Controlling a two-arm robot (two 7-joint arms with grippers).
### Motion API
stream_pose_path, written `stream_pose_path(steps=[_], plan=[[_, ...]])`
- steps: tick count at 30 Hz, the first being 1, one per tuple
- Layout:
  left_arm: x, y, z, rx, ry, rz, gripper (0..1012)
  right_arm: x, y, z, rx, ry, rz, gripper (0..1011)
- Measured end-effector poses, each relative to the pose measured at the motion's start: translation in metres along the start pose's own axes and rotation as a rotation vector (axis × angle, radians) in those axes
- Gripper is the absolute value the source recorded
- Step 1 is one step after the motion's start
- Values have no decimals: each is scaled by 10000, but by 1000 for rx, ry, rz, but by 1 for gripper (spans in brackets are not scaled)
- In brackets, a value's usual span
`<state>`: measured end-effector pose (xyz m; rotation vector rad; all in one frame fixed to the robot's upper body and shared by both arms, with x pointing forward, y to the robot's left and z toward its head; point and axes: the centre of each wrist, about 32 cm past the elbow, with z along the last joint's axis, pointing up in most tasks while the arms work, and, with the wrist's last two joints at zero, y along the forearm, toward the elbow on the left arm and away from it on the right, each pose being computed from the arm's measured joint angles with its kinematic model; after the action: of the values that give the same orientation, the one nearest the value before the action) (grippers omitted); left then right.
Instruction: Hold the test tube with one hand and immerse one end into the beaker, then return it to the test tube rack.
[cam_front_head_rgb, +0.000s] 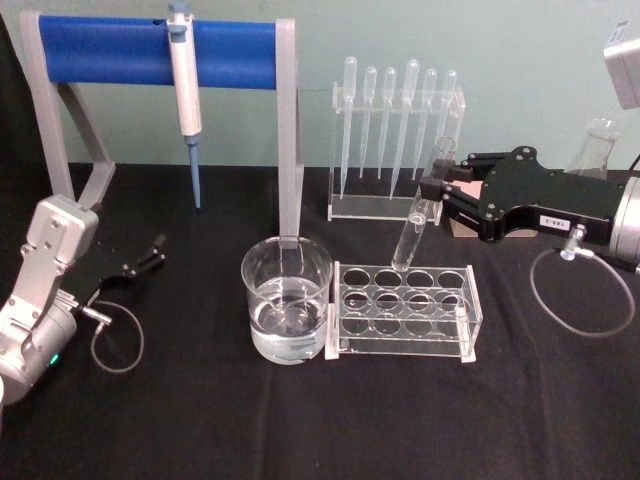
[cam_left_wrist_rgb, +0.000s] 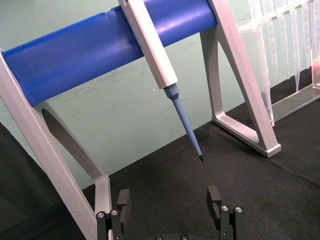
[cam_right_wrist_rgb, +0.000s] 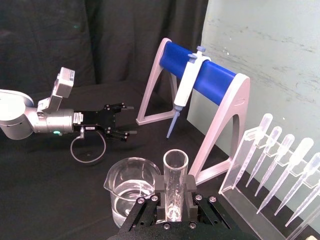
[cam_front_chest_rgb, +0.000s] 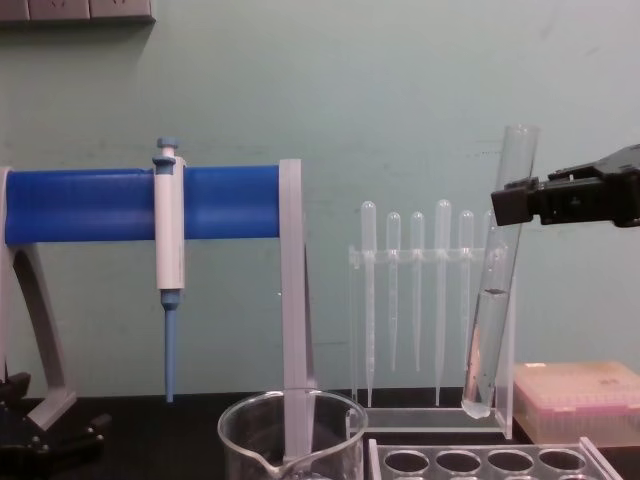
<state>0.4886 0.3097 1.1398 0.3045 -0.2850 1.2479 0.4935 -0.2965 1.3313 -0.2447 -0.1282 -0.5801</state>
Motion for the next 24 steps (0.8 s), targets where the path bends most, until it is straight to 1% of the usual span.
stream_pose_path(steps=[24], plan=[[0,0,0,0,0,0,1000,0,0,0,0,0,0,238]])
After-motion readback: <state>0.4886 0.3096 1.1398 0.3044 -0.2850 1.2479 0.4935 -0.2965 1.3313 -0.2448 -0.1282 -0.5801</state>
